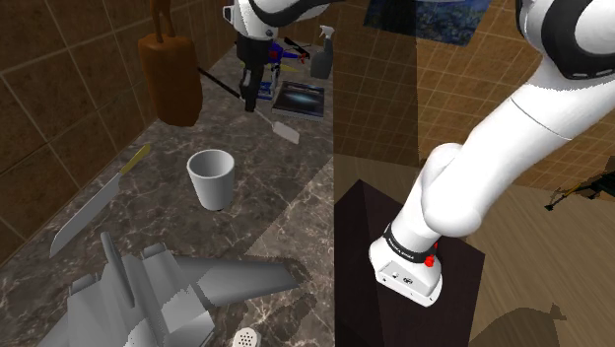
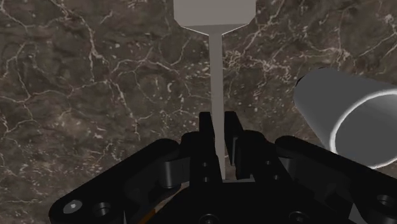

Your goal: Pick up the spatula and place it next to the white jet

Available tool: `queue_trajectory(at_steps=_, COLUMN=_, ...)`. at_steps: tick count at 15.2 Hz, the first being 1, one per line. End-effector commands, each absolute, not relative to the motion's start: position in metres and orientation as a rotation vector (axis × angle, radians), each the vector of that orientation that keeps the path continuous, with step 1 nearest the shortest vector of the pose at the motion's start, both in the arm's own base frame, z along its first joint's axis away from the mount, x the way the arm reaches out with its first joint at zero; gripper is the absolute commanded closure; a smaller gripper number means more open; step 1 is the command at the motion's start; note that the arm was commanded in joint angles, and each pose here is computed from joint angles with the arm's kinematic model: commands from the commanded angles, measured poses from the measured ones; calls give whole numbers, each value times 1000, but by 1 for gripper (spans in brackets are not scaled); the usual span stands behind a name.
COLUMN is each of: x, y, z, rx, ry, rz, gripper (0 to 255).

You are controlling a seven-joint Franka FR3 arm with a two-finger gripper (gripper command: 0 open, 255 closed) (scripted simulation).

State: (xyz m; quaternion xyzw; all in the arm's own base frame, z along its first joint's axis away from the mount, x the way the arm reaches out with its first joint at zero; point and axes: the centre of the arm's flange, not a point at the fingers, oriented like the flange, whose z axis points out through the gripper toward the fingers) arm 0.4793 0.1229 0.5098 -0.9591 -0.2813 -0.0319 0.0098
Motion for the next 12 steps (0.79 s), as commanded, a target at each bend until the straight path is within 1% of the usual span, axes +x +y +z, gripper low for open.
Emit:
queue_trajectory(at_steps=1, x=459, y=139, z=511, rx=-2995, ry=-877, rz=-99, gripper=255)
queue_trajectory(at_steps=12, x=343, y=226, z=511, rx=-2995, ry=-877, rz=-99, gripper=255)
